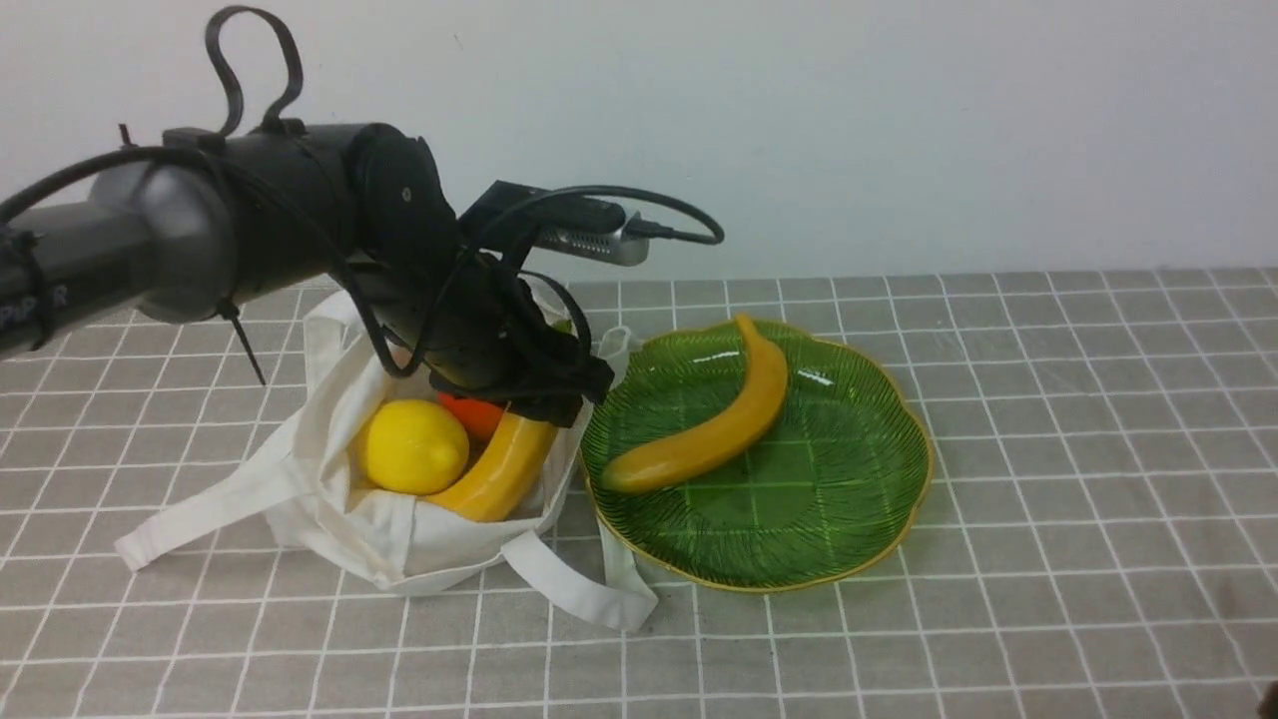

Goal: Take the fruit out of the bag on the grey coffee tablecloth and place them on the plate.
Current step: 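Reach into the white bag and grasp the banana with the left gripper, then place the banana on the plate with the left gripper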

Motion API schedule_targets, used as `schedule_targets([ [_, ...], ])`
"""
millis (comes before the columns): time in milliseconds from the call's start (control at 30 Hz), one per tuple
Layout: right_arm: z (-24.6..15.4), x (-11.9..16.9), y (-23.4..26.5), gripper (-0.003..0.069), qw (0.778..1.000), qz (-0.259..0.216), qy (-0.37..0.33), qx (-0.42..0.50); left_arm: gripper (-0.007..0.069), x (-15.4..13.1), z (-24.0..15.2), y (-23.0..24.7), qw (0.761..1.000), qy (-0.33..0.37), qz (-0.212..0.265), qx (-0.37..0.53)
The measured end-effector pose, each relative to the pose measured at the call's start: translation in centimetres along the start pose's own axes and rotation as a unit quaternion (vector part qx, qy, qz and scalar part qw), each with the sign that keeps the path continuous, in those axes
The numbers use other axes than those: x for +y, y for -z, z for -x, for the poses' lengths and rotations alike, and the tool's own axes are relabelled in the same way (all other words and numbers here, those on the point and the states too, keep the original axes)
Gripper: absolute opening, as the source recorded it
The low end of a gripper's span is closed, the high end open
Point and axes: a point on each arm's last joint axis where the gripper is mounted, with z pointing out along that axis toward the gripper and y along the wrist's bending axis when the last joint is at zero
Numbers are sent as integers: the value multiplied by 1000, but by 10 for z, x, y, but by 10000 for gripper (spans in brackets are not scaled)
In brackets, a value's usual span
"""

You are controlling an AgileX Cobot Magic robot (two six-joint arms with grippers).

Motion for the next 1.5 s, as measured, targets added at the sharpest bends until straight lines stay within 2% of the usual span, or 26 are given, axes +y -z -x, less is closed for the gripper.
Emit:
schedule_targets([
  [233,0,0,0,-15,1000,0,0,0,297,-3,-6,20,1000,-8,-2,23],
  [433,0,0,0,-15,1000,0,0,0,297,-9,7,66,996,-3,1,-89],
  [633,0,0,0,-15,1000,0,0,0,297,-16,7,98,991,3,-12,-135],
  [733,0,0,0,-15,1000,0,0,0,297,-21,7,118,986,22,-31,-162],
  [867,0,0,0,-15,1000,0,0,0,297,-38,14,131,968,84,-112,-210],
  [967,0,0,0,-15,1000,0,0,0,297,-58,23,123,950,111,-178,-233],
  [1133,0,0,0,-15,1000,0,0,0,297,-90,38,76,933,122,-233,-244],
  [1267,0,0,0,-15,1000,0,0,0,297,-95,46,22,925,178,-233,-240],
  [1400,0,0,0,-15,1000,0,0,0,301,-90,49,-16,924,205,-220,-235],
  [1500,0,0,0,-15,1000,0,0,0,358,-88,51,-30,924,209,-214,-239],
])
